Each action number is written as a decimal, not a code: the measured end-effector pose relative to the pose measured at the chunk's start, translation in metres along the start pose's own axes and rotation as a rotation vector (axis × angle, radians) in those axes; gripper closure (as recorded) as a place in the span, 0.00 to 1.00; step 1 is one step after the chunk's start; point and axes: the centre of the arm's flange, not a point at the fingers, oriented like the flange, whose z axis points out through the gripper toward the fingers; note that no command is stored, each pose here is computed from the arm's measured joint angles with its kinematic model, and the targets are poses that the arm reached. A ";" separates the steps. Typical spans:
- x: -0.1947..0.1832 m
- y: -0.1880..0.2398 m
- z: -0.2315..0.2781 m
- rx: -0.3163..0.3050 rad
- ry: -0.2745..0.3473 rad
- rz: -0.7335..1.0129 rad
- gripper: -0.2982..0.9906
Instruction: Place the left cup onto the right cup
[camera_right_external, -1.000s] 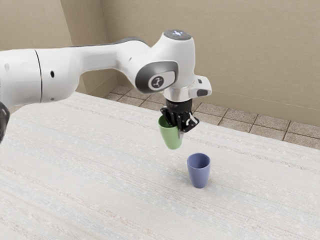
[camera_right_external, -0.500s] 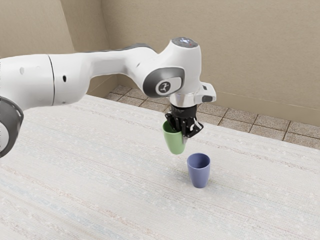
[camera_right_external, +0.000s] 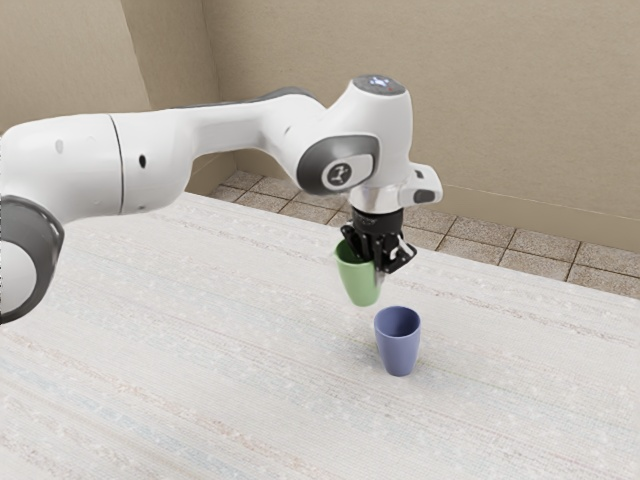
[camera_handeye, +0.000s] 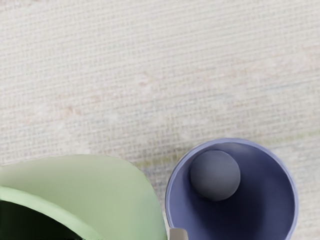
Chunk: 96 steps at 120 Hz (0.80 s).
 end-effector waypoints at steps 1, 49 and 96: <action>0.000 0.001 0.000 0.000 0.000 0.001 0.84; 0.010 0.016 -0.003 0.009 0.012 0.035 0.84; 0.003 0.041 -0.007 0.006 0.015 0.079 0.84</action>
